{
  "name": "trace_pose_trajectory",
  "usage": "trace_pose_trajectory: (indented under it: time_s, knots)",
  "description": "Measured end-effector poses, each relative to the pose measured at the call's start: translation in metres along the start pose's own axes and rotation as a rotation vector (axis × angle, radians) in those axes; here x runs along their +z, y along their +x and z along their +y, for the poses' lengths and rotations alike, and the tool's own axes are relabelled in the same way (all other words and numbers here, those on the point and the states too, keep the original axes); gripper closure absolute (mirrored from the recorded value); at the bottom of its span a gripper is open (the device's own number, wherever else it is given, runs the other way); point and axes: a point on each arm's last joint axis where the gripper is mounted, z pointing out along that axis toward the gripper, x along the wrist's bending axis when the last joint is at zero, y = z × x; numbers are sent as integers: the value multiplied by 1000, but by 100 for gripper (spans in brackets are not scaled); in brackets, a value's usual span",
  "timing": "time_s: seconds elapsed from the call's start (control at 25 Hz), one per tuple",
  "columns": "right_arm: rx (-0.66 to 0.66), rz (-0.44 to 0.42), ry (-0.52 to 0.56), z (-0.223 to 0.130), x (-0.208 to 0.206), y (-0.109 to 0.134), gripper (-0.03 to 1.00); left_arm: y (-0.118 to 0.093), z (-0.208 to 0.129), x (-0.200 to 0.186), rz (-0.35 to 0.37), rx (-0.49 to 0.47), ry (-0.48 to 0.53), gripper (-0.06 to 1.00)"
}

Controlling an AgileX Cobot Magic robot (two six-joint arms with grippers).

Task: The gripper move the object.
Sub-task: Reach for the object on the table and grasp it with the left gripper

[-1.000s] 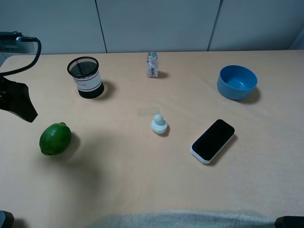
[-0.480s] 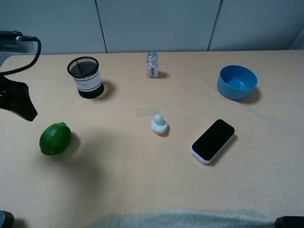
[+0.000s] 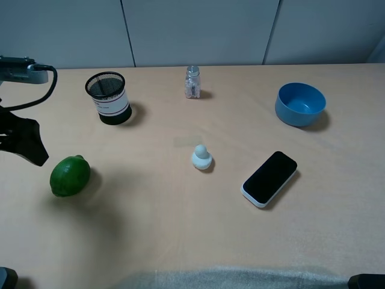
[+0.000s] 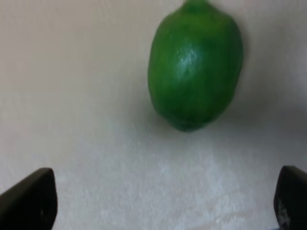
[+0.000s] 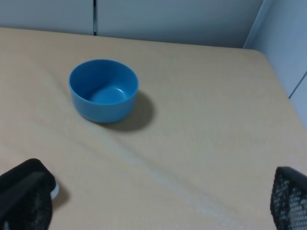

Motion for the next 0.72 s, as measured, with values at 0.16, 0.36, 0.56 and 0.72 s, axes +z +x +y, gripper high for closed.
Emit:
trace_pose_trajectory:
  time_s: [0.16, 0.36, 0.56, 0.72]
  knots:
    - [0, 0, 0, 0, 0, 0, 27, 1, 3, 5, 1, -1, 1, -2]
    - [0, 0, 0, 0, 0, 0, 27, -6, 11, 25, -10, 42, 50, -2]
    - [0, 0, 0, 0, 0, 0, 27, -12, 17, 43, -20, 73, 87, -2]
    - [0, 0, 0, 0, 0, 0, 27, -12, 18, 57, -28, 72, 136, -2]
